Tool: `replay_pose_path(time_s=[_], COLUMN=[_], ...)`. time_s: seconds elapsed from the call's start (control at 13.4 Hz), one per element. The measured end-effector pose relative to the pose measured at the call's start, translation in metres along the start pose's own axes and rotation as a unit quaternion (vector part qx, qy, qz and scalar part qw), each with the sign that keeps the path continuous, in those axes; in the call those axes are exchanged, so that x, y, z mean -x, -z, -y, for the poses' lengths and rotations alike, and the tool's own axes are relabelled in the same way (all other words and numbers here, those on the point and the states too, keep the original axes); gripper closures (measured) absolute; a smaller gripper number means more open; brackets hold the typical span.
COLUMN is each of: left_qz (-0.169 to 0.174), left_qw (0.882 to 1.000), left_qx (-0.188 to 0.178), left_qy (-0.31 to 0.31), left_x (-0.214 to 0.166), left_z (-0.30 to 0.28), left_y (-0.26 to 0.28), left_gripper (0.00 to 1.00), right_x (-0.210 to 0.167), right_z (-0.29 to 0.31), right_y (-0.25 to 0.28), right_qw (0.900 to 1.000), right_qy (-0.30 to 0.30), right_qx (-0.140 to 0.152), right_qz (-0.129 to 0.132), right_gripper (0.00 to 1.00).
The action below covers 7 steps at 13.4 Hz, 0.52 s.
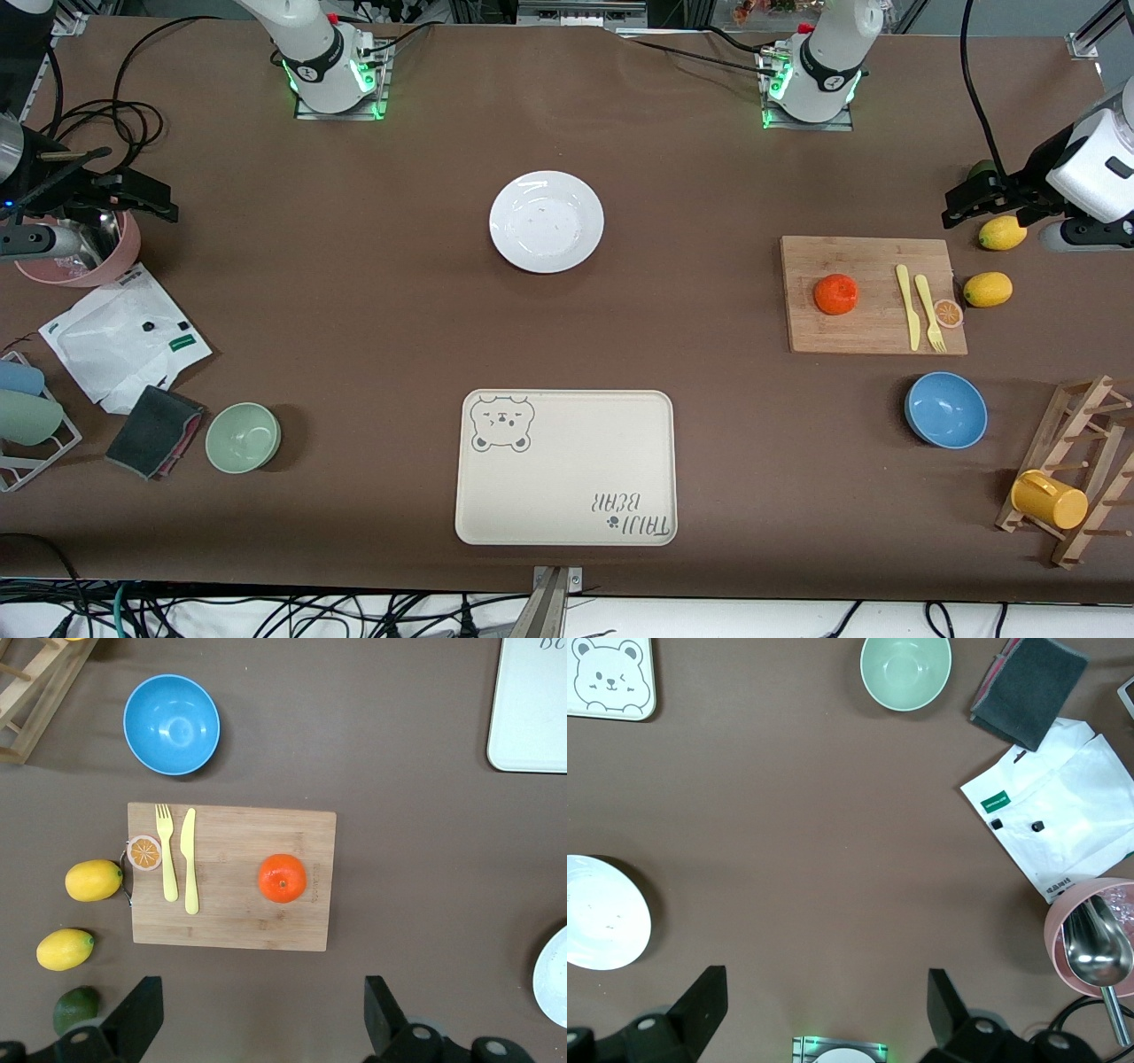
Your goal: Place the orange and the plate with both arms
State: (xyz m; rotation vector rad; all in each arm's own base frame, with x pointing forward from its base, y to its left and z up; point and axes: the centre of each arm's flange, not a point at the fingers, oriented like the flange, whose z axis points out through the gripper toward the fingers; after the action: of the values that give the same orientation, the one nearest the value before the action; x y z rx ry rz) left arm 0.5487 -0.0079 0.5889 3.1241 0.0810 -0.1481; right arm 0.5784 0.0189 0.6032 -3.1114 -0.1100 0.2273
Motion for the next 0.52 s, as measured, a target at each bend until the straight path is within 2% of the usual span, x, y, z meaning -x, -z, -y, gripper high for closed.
replay_pose_path(time_s=[0.52], left_qz=[0.000], left_qw=[1.000], left_qx=[0.000], left_qy=[-0.002], left_x=[0.0002], left_z=[-0.0025], left_y=[0.0000], left_gripper=[0.00], right_x=[-0.0005], right_z=[0.0005], right_y=[-0.0007], right_qw=[1.000], right_qy=[0.001], right_qx=[0.000], right_qz=[0.001], right_gripper=[0.00])
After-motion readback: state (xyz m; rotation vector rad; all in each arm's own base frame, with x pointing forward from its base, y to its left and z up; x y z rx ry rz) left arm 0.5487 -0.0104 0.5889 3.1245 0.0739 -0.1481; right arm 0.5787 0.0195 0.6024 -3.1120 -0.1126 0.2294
